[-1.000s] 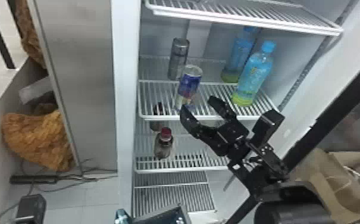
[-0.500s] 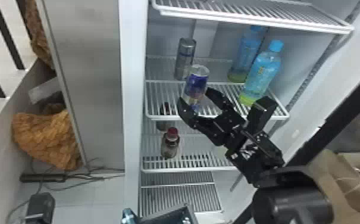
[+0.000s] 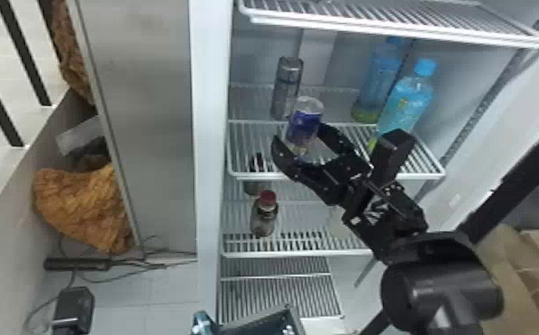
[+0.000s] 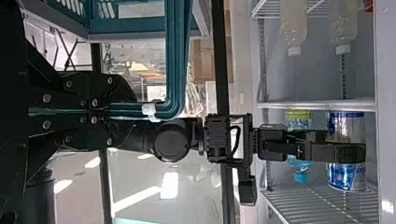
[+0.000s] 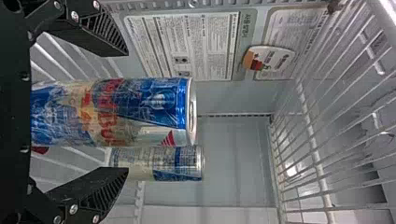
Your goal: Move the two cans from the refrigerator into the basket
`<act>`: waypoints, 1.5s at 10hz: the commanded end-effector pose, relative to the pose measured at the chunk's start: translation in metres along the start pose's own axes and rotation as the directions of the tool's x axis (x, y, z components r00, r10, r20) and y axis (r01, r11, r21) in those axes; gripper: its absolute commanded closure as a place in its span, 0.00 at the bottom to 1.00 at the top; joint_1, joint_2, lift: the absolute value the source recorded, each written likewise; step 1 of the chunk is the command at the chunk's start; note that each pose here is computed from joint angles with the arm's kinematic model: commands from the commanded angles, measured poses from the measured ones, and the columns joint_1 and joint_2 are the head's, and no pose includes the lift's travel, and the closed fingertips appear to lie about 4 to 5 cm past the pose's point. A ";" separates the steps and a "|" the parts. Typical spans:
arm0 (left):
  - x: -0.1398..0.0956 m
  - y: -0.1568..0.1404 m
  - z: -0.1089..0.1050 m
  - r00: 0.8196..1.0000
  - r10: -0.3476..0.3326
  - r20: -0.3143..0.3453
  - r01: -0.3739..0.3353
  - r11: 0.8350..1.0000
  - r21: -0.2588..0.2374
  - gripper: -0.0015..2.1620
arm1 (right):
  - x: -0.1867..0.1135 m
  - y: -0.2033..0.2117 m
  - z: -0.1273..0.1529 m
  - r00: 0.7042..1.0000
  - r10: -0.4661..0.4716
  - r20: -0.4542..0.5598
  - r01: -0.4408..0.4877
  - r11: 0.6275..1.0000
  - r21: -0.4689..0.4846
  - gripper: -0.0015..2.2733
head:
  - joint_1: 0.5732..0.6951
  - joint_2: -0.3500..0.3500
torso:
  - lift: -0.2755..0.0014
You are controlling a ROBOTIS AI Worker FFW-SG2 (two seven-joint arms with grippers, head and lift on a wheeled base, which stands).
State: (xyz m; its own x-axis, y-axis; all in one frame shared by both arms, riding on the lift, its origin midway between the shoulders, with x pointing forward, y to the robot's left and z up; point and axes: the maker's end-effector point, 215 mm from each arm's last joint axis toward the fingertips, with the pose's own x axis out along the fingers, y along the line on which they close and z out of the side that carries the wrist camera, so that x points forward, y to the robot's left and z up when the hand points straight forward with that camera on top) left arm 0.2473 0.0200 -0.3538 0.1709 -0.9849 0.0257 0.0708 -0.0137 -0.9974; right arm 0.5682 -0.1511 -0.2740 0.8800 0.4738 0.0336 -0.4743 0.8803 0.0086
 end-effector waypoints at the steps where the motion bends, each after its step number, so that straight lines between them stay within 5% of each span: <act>1: 0.000 0.000 -0.001 1.000 0.000 -0.005 0.000 1.000 -0.002 0.55 | 0.004 0.002 -0.005 1.000 0.008 -0.019 -0.007 1.000 0.009 0.08 | 1.00 0.24 | 0.87; 2: 0.000 0.000 -0.002 1.000 0.000 -0.004 0.000 1.000 -0.004 0.55 | 0.007 0.005 -0.008 1.000 0.015 -0.024 -0.014 1.000 0.013 0.10 | 1.00 0.25 | 0.87; 4: 0.000 -0.001 -0.001 1.000 -0.001 -0.004 0.001 1.000 -0.002 0.55 | 0.007 0.004 -0.012 0.999 0.013 -0.036 -0.012 1.000 0.021 0.36 | 1.00 0.26 | 0.87; 7: 0.000 -0.001 -0.001 1.000 -0.001 -0.004 0.001 1.000 -0.002 0.55 | 0.004 -0.003 -0.009 0.999 -0.001 -0.032 0.001 1.000 0.008 0.53 | 1.00 0.25 | 0.87; 12: 0.001 -0.001 -0.001 1.000 -0.003 -0.001 0.003 1.000 -0.002 0.55 | -0.028 0.000 0.020 1.000 -0.018 0.016 0.018 1.000 0.012 0.53 | 1.00 0.22 | 0.87; 15: 0.002 -0.001 0.000 1.000 -0.004 -0.003 0.004 1.000 0.000 0.55 | -0.061 0.012 0.011 1.000 -0.017 -0.023 0.018 0.999 0.044 0.53 | 1.00 0.20 | 0.87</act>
State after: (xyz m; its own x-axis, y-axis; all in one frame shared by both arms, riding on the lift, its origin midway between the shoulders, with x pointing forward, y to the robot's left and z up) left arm 0.2486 0.0186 -0.3524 0.1730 -0.9845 0.0302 0.0731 -0.0177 -0.9972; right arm 0.5154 -0.1679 -0.2614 0.8864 0.4624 0.0211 -0.4629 0.8852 0.0462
